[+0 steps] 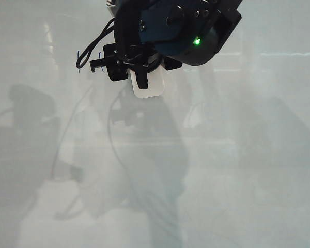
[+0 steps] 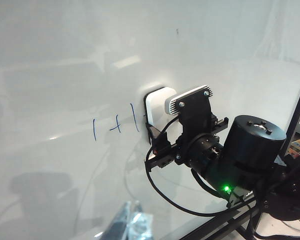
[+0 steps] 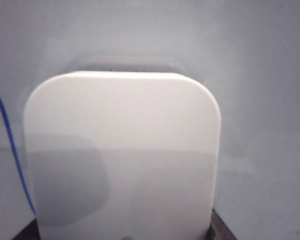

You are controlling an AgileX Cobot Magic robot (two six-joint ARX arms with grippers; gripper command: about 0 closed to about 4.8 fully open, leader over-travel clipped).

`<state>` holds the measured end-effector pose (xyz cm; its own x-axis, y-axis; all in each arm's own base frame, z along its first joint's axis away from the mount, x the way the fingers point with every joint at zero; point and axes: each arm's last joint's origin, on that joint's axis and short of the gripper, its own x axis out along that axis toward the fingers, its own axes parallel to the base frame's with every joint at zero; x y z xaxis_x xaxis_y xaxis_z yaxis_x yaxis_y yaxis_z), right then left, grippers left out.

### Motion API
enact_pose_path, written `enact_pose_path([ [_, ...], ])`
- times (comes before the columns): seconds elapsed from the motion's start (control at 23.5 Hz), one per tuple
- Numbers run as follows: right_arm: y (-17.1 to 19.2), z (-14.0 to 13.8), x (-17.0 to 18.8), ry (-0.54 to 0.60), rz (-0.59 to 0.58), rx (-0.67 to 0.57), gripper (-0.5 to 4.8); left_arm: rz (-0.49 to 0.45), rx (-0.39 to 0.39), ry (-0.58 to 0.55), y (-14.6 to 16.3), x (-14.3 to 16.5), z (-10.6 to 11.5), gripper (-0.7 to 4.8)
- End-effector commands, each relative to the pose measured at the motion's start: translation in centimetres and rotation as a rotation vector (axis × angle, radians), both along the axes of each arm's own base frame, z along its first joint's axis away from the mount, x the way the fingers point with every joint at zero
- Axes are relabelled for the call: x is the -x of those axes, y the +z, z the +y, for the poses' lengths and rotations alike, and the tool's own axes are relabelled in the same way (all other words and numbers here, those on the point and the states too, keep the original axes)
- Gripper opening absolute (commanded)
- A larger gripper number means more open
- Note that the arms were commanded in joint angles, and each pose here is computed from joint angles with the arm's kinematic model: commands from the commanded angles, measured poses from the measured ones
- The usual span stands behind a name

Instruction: Grab the whiteboard eraser that is attached to the surface of the whiteboard and use it to clean the writing on the whiteboard.

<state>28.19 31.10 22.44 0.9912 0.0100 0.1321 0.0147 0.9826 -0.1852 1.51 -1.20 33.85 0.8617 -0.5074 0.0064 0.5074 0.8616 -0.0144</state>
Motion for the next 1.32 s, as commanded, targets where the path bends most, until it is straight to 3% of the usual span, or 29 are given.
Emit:
enact_pose_path([
  [0.04, 1.1, 0.7, 0.6, 0.093, -0.053, -0.046, 1.48, -0.011, 0.002, 0.002, 0.1, 0.0, 0.0, -0.05],
  [0.72, 0.1, 2.6, 0.3, 0.124, -0.055, 0.02, 1.47, -0.01, 0.002, 0.004, 0.1, 0.0, 0.0, -0.05],
  [1.32, 0.5, 5.4, -2.2, 0.253, -0.079, 0.048, 1.44, -0.006, 0.002, 0.042, 0.1, -0.1, 0.1, -0.05],
])
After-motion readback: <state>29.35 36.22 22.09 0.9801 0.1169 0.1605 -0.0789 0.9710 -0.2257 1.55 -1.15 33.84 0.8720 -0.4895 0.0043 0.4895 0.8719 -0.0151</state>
